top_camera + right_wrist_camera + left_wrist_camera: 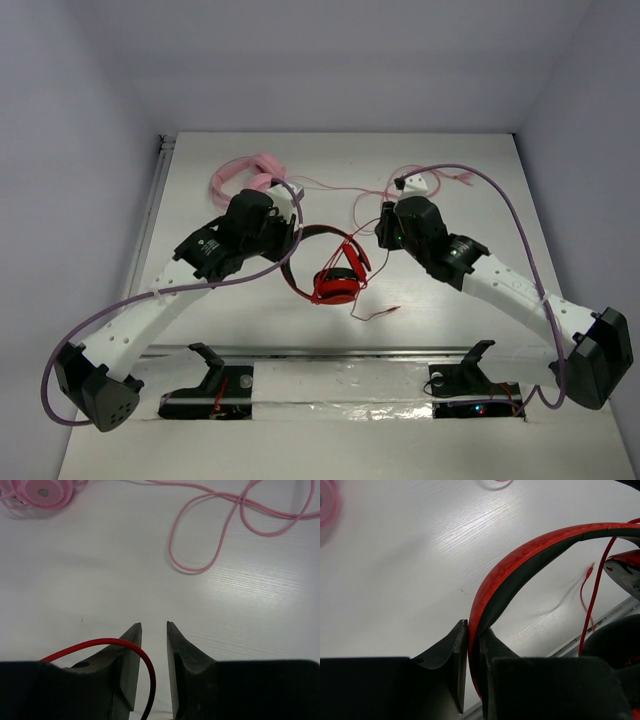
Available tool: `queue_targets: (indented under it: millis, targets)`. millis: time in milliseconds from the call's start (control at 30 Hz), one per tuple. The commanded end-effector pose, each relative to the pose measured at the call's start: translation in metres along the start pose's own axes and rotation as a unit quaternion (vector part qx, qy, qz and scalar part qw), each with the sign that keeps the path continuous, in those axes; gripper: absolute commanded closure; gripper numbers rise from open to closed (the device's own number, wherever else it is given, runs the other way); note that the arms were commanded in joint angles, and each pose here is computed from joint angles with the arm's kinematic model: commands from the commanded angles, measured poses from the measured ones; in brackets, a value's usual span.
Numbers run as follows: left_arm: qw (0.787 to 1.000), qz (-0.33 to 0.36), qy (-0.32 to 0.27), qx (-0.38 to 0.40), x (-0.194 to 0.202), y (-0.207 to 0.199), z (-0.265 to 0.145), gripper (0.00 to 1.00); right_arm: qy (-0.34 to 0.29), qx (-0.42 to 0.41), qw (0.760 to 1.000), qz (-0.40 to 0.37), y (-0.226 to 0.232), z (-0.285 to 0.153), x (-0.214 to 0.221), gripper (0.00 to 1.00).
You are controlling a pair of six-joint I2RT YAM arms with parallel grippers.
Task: Wrap the headphones
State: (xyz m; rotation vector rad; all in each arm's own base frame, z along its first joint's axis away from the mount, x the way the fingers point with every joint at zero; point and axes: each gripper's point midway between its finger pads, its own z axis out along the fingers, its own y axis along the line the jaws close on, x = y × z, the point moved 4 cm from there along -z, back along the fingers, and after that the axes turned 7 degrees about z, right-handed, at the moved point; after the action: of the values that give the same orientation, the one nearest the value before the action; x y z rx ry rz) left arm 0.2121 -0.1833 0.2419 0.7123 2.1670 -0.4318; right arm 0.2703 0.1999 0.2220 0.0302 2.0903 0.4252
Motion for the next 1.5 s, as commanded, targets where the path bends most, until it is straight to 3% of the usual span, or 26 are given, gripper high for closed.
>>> queue_targets:
  millis: [0,67,267,367,767,867,1133,1400,1467]
  targets:
    - [0.998,0.005,-0.054,-0.011,-0.034,0.002,-0.021,1.0,-0.03,-0.013,0.999,0.029,-0.002,-0.002,-0.016,0.66]
    - [0.997,0.008,-0.078,0.022,-0.043,-0.008,-0.023,1.0,-0.026,0.0,0.999,0.032,-0.007,0.004,-0.014,0.66]
    - [0.994,-0.012,-0.104,-0.033,-0.059,0.005,-0.034,1.0,-0.011,0.027,0.998,0.055,-0.021,0.027,-0.006,0.7]
    - [0.991,-0.02,-0.13,-0.024,-0.071,0.002,-0.042,1.0,-0.01,0.034,0.997,0.065,-0.025,0.035,-0.006,0.82]
    - [0.968,-0.034,-0.212,0.128,-0.125,-0.041,-0.083,1.0,0.007,-0.007,0.997,0.075,-0.02,0.055,0.009,0.79]
    - [0.966,-0.065,-0.24,0.077,-0.139,-0.023,-0.09,1.0,-0.009,-0.076,0.994,0.08,-0.003,0.044,0.003,0.81]
    - [0.94,-0.136,-0.307,0.057,-0.166,-0.012,-0.091,1.0,-0.001,-0.264,0.958,0.113,0.035,0.022,0.02,0.83]
    - [0.92,-0.182,-0.345,0.037,-0.186,-0.004,-0.094,1.0,0.035,-0.339,0.93,0.139,0.056,0.024,0.041,0.88]
    - [0.915,-0.189,-0.355,0.032,-0.192,-0.002,-0.095,1.0,0.047,-0.348,0.925,0.146,0.063,0.025,0.051,0.98]
